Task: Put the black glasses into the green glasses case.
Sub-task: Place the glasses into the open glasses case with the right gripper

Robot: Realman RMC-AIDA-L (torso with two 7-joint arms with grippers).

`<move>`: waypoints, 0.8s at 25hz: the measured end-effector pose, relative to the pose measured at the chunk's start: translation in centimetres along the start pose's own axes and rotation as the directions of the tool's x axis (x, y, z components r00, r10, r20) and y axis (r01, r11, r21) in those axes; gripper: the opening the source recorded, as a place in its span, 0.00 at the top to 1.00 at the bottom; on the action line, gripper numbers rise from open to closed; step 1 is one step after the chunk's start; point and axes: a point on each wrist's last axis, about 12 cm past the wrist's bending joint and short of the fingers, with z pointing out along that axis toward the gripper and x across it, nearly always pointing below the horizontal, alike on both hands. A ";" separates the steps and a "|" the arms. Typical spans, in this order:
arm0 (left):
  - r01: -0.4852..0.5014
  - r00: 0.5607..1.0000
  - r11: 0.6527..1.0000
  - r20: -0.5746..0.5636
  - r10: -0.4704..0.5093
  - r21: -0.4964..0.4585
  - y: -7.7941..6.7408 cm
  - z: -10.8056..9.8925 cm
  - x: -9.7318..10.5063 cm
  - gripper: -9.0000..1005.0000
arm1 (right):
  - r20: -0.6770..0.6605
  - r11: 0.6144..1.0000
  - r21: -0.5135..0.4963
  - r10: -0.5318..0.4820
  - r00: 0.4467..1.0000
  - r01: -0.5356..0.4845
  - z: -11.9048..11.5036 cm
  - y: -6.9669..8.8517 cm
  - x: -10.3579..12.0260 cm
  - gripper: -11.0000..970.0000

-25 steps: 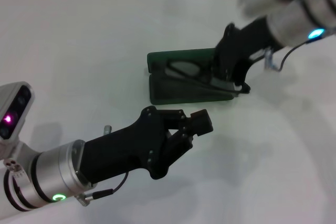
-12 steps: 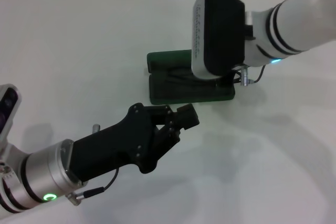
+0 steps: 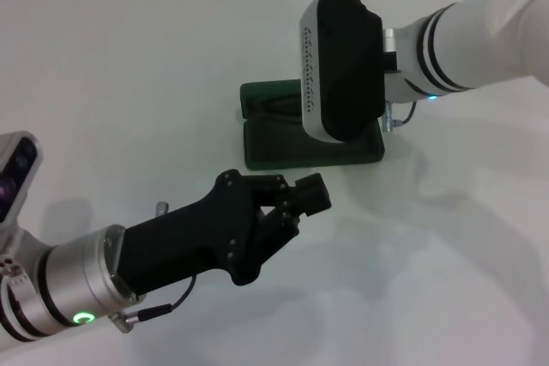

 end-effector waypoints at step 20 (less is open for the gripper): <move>-0.119 0.972 0.982 -0.182 0.145 0.148 -1.1 -1.3 1.5 0.95 | 0.035 1.000 0.003 -0.026 0.999 0.026 1.1 1.2 -0.3 0.94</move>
